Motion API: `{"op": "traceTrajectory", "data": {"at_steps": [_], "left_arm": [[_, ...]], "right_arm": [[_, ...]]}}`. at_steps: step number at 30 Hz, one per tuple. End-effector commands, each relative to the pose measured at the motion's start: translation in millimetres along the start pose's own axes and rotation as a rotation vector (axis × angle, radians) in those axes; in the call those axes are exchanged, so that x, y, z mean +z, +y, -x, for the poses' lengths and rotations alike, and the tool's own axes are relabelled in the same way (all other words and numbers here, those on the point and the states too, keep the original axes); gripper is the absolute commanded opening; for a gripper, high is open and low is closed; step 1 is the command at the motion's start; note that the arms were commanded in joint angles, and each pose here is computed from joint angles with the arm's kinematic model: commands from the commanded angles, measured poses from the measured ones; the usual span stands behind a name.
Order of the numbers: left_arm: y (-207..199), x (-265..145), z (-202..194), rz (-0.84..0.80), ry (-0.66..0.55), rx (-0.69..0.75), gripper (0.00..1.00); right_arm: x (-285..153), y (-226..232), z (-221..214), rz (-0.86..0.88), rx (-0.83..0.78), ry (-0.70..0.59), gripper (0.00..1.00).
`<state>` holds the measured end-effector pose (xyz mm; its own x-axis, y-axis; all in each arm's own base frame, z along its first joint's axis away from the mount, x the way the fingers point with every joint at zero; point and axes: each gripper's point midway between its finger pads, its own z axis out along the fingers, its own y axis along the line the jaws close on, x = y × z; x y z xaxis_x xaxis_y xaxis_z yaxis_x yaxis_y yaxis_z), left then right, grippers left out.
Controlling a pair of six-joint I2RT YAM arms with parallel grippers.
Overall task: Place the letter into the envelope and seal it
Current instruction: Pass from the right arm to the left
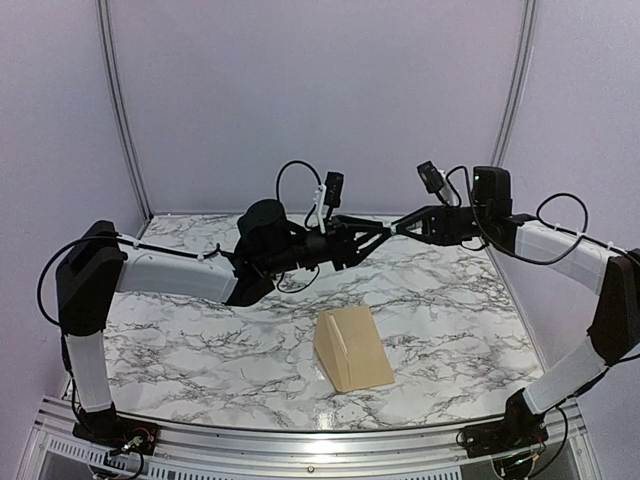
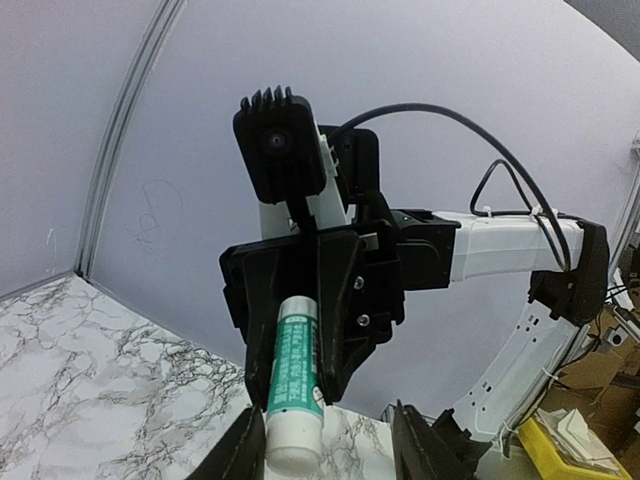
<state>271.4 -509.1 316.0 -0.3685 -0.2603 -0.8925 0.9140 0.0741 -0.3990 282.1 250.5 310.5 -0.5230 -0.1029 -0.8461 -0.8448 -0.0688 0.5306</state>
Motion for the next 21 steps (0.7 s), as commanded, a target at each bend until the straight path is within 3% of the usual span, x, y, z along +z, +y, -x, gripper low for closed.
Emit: {"op": "traceTrajectory", "data": {"at_steps": [1, 6, 16, 21], "left_arm": [[-11.2, 9.5, 3.7, -0.07, -0.004, -0.014, 0.42], [-9.2, 12.4, 1.1, -0.074, 0.001, -0.027, 0.35], [-7.6, 15.6, 0.8, -0.078, 0.005, -0.033, 0.12], [-2.0, 12.8, 1.3, -0.06, 0.013, -0.048, 0.09]], "right_arm": [[-1.9, 2.2, 4.5, 0.012, -0.026, -0.005, 0.15], [-1.7, 0.5, 3.5, 0.014, -0.019, -0.003, 0.16], [-1.7, -0.7, 1.9, 0.007, -0.021, -0.004, 0.17], [-5.4, -1.5, 5.4, -0.008, -0.02, -0.002, 0.3]]}}
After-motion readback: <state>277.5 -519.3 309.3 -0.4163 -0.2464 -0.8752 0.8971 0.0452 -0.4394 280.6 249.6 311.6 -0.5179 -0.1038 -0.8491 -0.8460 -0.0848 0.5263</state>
